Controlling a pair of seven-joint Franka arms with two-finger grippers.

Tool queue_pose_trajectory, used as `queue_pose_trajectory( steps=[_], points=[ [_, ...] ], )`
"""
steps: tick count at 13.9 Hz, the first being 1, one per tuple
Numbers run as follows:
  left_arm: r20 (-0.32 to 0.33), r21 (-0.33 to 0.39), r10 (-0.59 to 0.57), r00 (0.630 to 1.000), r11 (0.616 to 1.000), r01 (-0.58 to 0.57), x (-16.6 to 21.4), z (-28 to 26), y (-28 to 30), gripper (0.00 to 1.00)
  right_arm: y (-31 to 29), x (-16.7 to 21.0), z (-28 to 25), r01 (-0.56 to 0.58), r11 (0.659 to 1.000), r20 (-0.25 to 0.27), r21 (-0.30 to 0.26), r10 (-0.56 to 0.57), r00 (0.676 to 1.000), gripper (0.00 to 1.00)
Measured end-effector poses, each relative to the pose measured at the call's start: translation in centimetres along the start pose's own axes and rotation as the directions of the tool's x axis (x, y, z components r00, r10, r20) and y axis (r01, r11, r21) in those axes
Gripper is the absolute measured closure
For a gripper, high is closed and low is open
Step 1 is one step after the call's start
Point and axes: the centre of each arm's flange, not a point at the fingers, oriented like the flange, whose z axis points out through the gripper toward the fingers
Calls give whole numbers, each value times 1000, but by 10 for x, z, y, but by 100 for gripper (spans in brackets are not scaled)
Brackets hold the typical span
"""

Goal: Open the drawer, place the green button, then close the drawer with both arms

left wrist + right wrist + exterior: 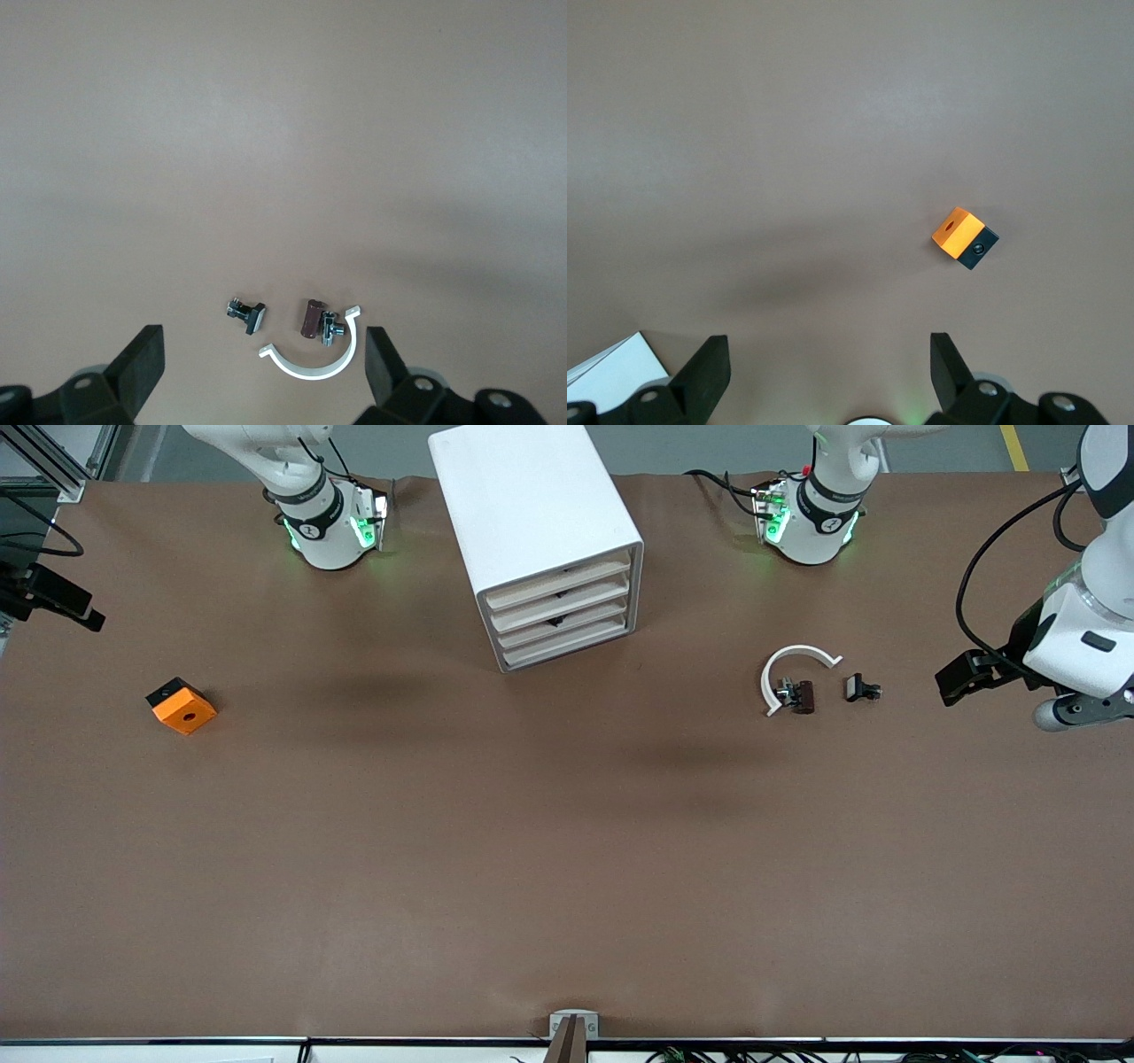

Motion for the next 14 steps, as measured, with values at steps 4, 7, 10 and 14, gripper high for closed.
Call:
queue_pose_trajectory(
  steps=[4,7,10,14],
  points=[
    [-7,5,23,1000,1000,-23,-30,-15,-3,0,1,-9,3,0,1000,-11,3,0,1000,0],
    [0,-47,39,999,998,-39,-42,-20,0,0,1,-12,3,2,1000,-21,4,-2,1000,0],
    [10,-73,70,997,995,-69,-42,-17,2,0,3,-12,4,32,999,-27,-7,-33,999,0],
    [7,-73,125,992,990,-124,-41,-18,-16,0,3,-11,3,65,998,-33,-11,-65,997,0]
  ],
)
